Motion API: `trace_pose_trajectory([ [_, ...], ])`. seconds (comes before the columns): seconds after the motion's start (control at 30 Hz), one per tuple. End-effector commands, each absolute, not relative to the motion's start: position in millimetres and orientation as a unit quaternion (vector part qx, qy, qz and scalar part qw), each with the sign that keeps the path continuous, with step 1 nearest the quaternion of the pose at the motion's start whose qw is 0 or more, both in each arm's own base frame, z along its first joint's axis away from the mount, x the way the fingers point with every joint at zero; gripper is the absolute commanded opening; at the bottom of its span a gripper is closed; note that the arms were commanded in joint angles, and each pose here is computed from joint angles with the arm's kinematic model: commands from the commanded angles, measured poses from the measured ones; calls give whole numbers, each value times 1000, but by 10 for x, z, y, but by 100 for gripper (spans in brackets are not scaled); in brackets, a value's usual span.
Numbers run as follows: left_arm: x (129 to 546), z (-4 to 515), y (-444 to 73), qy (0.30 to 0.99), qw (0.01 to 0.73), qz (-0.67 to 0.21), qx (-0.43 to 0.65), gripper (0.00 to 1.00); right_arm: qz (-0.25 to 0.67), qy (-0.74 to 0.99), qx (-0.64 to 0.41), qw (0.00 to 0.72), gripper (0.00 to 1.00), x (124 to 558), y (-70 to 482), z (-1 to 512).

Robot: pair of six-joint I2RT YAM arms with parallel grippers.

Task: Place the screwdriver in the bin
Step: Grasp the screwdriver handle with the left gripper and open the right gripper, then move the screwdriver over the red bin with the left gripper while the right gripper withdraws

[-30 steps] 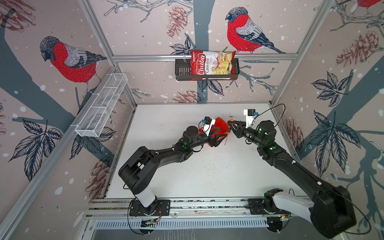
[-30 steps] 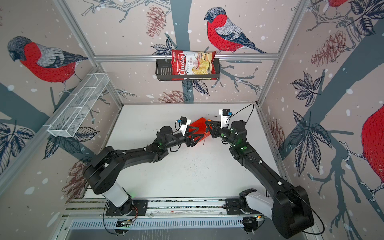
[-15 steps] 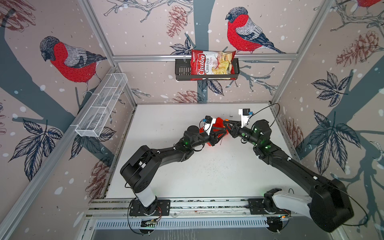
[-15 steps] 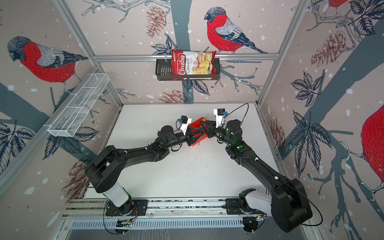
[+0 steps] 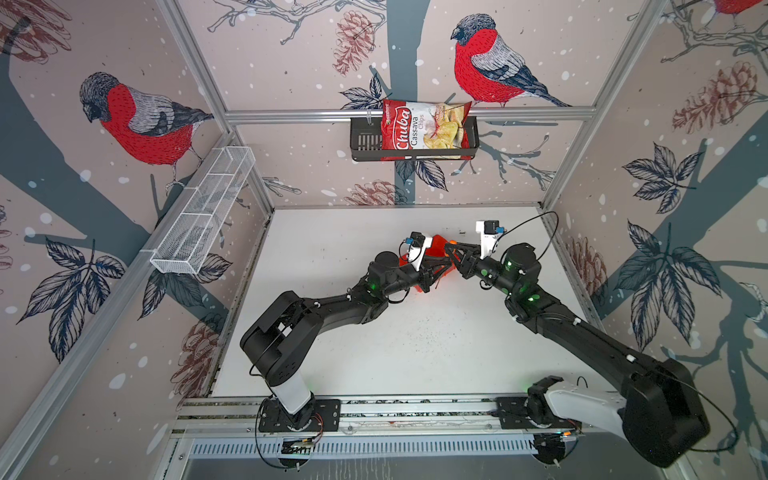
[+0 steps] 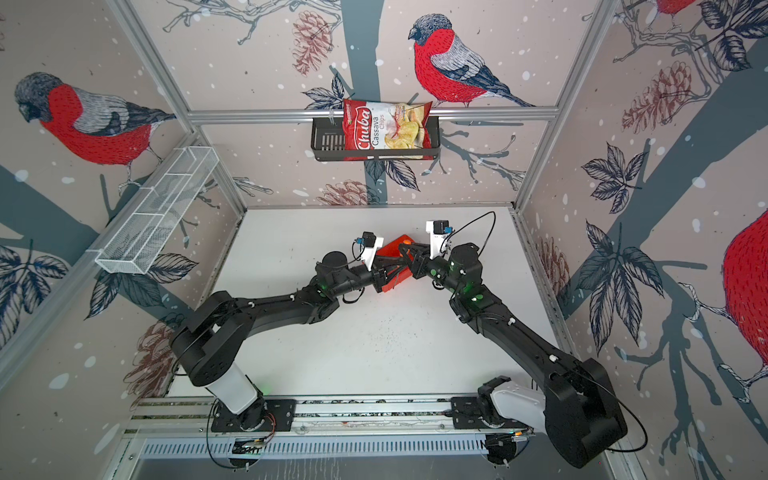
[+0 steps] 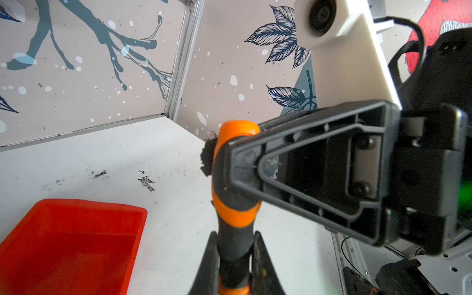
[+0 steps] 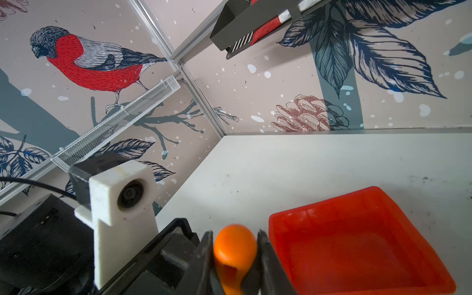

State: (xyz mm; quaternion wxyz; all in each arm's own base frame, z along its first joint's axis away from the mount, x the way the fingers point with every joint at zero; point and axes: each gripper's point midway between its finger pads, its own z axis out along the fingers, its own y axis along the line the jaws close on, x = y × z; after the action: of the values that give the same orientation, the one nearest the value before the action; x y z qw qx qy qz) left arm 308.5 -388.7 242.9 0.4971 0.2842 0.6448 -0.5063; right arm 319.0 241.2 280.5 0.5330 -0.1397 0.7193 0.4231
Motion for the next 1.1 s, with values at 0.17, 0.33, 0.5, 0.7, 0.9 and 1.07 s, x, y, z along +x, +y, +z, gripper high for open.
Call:
trace_pose_trajectory([
  [0.17, 3090, 2476, -3839, 636, 523, -480, 303, 0, 419, 699, -163, 555, 52, 3118, 2407, 2976],
  [0.33, 3115, 2433, -3800, 643, 530, -451, 321, 0, 398, 705, -166, 563, 73, 3083, 2334, 2951],
  [0.5, 3279, 2296, -3708, 676, 522, -407, 324, 0, 367, 715, -170, 571, 99, 3004, 2217, 2873],
  [0.7, 3610, 2098, -3558, 720, 507, -357, 311, 0, 332, 738, -206, 550, 100, 2848, 2149, 2706],
  [0.9, 3919, 1790, -3532, 754, 484, -287, 339, 0, 310, 747, -210, 550, 100, 2787, 2063, 2610],
  [1.07, 4123, 1634, -3584, 770, 468, -244, 359, 0, 301, 757, -224, 536, 100, 2758, 2061, 2547],
])
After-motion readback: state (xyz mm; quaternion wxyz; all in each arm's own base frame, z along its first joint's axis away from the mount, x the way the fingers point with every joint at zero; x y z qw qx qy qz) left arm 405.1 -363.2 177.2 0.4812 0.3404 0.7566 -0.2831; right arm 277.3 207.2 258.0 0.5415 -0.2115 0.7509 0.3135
